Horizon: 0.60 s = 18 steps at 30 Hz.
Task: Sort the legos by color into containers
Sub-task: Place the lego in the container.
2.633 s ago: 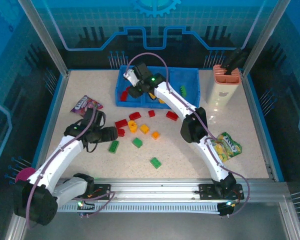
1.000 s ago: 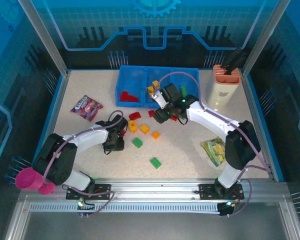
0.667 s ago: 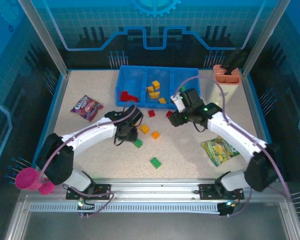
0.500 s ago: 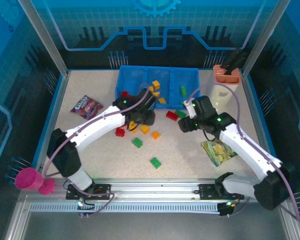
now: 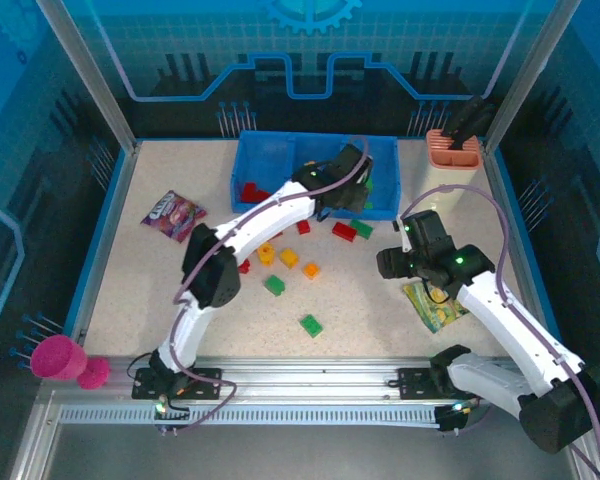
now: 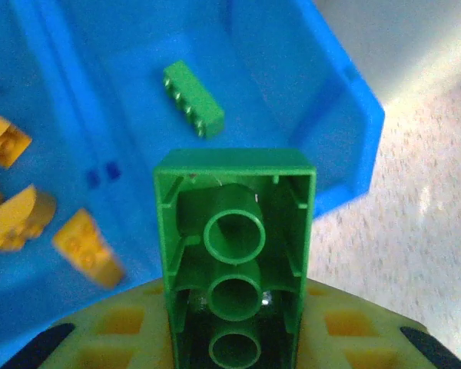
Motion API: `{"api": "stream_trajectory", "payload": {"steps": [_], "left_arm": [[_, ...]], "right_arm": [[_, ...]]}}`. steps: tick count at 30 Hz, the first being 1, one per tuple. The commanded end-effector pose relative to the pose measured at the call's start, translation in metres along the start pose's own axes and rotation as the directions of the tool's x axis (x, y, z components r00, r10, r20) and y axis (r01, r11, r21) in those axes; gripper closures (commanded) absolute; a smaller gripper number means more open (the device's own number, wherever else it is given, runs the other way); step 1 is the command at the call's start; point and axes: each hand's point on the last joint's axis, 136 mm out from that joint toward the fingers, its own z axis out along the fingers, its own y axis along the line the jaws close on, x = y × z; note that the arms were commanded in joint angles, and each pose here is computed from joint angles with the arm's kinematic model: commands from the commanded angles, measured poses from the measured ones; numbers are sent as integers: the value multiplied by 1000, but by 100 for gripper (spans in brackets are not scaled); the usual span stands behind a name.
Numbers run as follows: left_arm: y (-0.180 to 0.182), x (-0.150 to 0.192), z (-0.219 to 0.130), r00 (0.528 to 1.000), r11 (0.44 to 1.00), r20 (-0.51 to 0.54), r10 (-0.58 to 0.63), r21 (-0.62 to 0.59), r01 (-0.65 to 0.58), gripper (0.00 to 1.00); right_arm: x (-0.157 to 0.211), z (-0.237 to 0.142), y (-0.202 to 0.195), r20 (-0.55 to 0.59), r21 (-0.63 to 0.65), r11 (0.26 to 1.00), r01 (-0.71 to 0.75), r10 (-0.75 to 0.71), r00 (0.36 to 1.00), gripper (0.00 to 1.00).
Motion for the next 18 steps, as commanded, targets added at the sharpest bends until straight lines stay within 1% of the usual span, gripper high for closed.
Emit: {"api": "stream_trajectory", "payload": {"steps": [1,4,7,12,13,18], "left_arm": [[2,-26,22,997,1000,78,4,-10,-4,83],[7,-33,45,993,999,108,-44,2,44,82],[8,-35,58,989,997,125,-78,24,75,81],[9,-37,61,988,997,133,-78,25,76,74],[10,-37,60,988,997,132,-77,23,74,70],[8,-49,45,985,997,156,-74,38,69,45]], "right_arm": [[8,5,-2,-10,-9,998,-58,58,998,24],[7,6,0,-5,-21,998,-61,60,998,24],[6,7,1,-3,-27,998,-56,55,998,24],[6,14,5,-20,-47,998,-51,50,999,24],[6,17,7,-25,-55,997,-49,47,999,24],[-1,29,17,-28,-96,995,-37,34,999,24]]}}
